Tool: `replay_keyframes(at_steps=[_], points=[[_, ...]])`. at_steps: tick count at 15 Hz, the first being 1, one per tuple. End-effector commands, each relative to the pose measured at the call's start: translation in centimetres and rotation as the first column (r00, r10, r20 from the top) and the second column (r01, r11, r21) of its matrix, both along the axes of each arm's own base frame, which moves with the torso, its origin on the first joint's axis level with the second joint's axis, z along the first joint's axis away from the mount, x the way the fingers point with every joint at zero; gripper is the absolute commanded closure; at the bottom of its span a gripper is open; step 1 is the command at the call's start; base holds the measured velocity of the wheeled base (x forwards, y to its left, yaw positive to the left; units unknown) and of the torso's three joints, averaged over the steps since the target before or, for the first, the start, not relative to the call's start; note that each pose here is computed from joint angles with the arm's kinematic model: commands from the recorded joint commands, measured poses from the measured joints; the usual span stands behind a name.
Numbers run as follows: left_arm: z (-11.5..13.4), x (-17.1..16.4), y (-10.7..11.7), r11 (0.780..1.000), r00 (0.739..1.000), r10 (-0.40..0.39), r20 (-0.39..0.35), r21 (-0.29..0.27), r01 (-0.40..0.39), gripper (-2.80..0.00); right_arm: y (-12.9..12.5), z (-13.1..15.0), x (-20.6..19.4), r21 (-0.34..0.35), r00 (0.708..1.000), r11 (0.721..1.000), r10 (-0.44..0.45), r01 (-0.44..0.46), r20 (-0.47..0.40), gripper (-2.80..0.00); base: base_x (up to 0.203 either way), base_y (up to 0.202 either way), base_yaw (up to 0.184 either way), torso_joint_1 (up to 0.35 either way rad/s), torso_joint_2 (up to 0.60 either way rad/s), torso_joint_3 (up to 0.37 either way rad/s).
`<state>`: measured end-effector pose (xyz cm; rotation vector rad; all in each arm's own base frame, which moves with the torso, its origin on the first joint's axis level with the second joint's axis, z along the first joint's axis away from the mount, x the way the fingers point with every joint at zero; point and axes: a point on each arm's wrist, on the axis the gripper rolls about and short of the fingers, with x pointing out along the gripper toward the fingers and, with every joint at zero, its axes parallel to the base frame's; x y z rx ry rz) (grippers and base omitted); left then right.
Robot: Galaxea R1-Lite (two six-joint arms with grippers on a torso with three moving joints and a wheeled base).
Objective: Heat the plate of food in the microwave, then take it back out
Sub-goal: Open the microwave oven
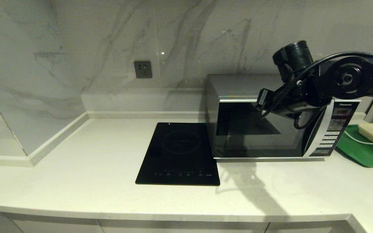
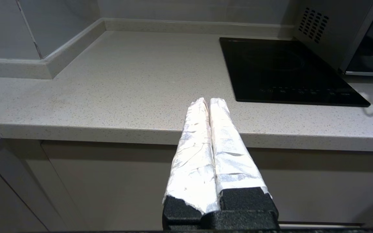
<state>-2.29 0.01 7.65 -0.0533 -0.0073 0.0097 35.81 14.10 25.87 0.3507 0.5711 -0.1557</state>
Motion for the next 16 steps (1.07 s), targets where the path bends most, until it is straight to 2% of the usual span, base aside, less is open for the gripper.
replay_keyframes(at_steps=[1, 4, 13, 16], points=[[0.0, 0.0, 0.0, 1.000, 1.000, 0.001, 0.001, 0.000, -0.001, 0.00, 3.0, -0.4, -0.2, -0.011, 0.997, 0.997, 0.073, -0.073, 0.002, 0.00, 0.000, 0.000, 0.000, 0.000, 0.00, 0.000], [0.0, 0.0, 0.0, 1.000, 1.000, 0.001, 0.001, 0.000, -0.001, 0.00, 4.9, -0.8, -0.6, -0.053, 0.989, 0.987, 0.149, -0.149, -0.006, 0.00, 0.000, 0.000, 0.000, 0.000, 0.00, 0.000], [0.0, 0.0, 0.0, 1.000, 1.000, 0.001, 0.001, 0.000, -0.001, 0.00, 6.6, -2.4, 2.1, -0.061, 0.987, 0.985, 0.163, -0.162, 0.008, 0.00, 0.000, 0.000, 0.000, 0.000, 0.00, 0.000], [0.0, 0.0, 0.0, 1.000, 1.000, 0.001, 0.001, 0.000, -0.001, 0.00, 7.1, -2.3, 2.8, -0.057, 0.982, 0.984, 0.173, -0.169, 0.079, 0.00, 0.000, 0.000, 0.000, 0.000, 0.00, 0.000]])
